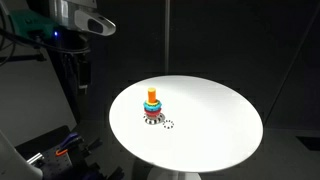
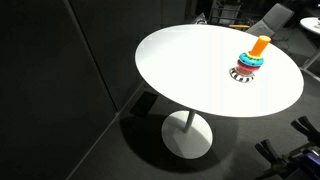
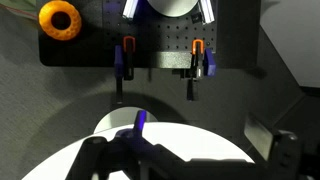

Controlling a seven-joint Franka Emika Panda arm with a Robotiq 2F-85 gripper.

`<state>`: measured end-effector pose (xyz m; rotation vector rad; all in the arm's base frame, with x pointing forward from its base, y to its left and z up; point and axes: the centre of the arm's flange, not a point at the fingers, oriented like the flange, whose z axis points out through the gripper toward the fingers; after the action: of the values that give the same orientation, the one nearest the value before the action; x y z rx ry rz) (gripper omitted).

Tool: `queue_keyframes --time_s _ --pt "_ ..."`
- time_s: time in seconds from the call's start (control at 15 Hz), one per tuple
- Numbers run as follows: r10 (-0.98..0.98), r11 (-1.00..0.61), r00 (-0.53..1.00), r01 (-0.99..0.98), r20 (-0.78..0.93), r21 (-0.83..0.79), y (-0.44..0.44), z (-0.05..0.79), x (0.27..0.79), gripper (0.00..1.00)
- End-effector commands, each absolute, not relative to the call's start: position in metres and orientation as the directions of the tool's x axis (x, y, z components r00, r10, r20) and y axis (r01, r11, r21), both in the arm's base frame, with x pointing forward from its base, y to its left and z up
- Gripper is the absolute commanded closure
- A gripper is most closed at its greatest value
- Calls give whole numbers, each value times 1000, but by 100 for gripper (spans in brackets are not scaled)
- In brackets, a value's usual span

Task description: Put the striped ring on the orange stand

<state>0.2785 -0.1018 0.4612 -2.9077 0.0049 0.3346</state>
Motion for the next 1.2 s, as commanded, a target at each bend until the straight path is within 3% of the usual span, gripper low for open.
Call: queue_keyframes --time_s 0.0,1.13 --pt "21 -977 974 -28 -225 -211 -102 461 279 0" --pt "-56 -984 981 -86 -186 -158 -120 462 304 0"
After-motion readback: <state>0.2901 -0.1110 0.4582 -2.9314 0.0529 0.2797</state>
